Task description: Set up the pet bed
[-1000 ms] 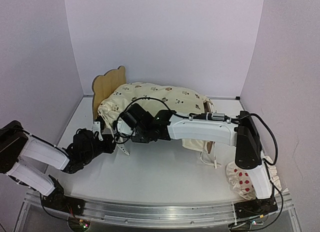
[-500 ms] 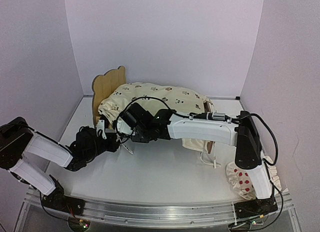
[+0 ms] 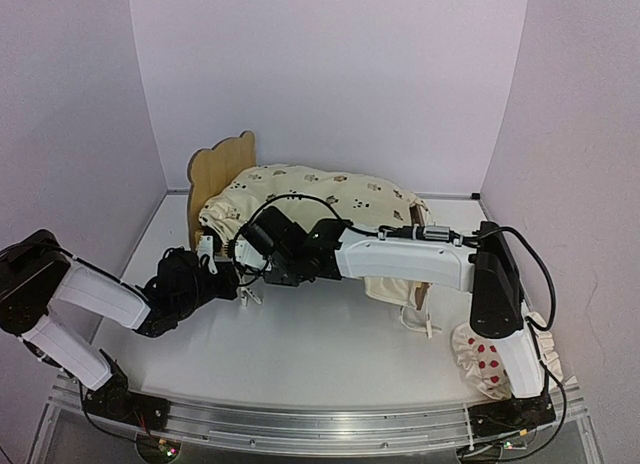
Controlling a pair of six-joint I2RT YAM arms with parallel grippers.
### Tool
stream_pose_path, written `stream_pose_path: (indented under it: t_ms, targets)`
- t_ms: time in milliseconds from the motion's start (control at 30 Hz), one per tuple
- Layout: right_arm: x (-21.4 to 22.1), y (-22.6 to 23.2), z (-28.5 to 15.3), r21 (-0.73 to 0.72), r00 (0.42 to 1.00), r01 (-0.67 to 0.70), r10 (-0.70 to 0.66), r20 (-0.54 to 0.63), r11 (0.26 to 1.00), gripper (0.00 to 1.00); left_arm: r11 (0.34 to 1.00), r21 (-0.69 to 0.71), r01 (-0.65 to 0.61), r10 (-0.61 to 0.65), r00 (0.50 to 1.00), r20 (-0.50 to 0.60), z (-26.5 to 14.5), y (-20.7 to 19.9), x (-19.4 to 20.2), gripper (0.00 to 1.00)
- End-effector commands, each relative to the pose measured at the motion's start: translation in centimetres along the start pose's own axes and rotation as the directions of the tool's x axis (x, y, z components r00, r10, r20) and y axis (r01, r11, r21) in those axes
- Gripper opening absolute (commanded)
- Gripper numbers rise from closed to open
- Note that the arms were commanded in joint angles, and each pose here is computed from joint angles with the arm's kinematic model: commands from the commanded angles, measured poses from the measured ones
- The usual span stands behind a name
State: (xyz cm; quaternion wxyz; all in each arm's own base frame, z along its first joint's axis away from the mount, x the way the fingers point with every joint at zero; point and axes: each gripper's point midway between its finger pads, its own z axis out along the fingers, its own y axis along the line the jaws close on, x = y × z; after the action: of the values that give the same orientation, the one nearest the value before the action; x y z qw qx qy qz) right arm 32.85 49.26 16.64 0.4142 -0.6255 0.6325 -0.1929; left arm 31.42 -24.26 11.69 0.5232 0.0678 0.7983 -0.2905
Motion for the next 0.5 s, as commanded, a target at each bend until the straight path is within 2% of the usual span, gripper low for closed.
stream_pose_path:
  t_ms: [0, 233, 467]
  targets:
    - [-2.7, -9.0, -4.3, 0.279, 0.963, -0.265, 0.237, 0.13, 0.923, 0.06, 0.997, -0.049, 0.06, -0.063, 0.996, -0.066, -1.2, 0.7, 0.5, 0.0]
    - [-1.5, -7.2, -1.6, 0.271, 0.958, -0.286, 0.273, 0.086, 0.919, 0.05, 0.989, -0.1, 0.113, -0.125, 0.984, -0.126, -4.2, 1.7, 1.7, 0.0]
    - [-0.5, -5.8, 1.5, 0.269, 0.955, -0.295, 0.294, 0.043, 0.917, 0.05, 0.973, -0.192, 0.132, -0.166, 0.97, -0.177, -5.0, 3.4, 3.4, 0.0]
